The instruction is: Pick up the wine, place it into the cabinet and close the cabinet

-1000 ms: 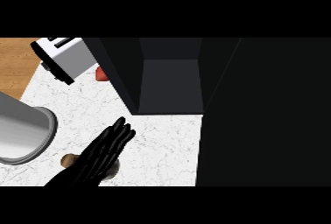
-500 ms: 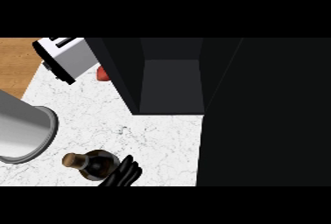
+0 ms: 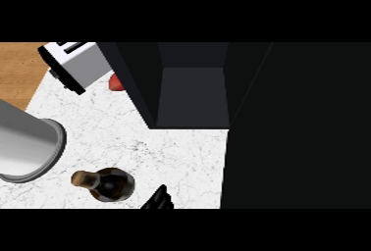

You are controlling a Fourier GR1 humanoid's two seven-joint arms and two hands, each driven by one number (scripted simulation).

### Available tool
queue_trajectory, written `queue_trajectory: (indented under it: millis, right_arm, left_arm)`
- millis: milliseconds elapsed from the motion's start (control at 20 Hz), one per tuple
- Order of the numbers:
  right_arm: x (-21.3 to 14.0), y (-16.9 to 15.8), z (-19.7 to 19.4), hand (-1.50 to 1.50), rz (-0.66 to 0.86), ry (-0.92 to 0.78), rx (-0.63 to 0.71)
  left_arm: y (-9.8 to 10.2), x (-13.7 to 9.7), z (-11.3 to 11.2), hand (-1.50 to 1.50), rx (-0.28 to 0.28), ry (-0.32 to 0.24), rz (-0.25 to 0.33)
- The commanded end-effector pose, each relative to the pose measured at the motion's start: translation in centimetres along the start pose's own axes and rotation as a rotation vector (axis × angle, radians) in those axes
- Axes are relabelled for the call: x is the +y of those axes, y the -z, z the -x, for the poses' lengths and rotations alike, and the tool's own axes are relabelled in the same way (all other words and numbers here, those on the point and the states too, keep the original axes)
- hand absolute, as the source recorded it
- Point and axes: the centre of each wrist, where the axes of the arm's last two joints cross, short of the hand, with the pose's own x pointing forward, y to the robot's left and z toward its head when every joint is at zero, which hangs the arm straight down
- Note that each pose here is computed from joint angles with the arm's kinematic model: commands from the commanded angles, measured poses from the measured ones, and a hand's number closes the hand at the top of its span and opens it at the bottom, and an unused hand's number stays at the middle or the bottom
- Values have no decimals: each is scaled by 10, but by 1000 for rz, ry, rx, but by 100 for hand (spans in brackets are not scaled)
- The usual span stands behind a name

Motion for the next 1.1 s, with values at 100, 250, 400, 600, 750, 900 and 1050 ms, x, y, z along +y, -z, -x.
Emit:
queue_trajectory:
  millis: [100,250,400,600,750,900,1050]
  right_arm:
    - [6,-23,-44,-150,19,-3,-60]
    - [7,-22,-44,-150,21,-5,-49]
    - [9,-22,-42,-150,2,-19,-37]
    - [5,-12,-39,-150,5,-6,-64]
    - [7,-21,-48,-150,0,1,-62]
    - [14,-23,-43,-150,15,-4,-56]
    - [8,-20,-43,-150,5,-1,-38]
  left_arm:
    - [-28,-7,-33,-150,-130,13,-22]
    - [-35,-3,-41,-150,-156,27,-43]
    - [-29,-6,-34,-150,-146,42,-56]
    - [-33,-2,-42,-150,-148,42,-91]
    - [-35,7,-47,-150,-146,56,-113]
    - [-34,12,-44,-150,-126,103,-131]
    - [-39,18,-53,-150,-155,113,-153]
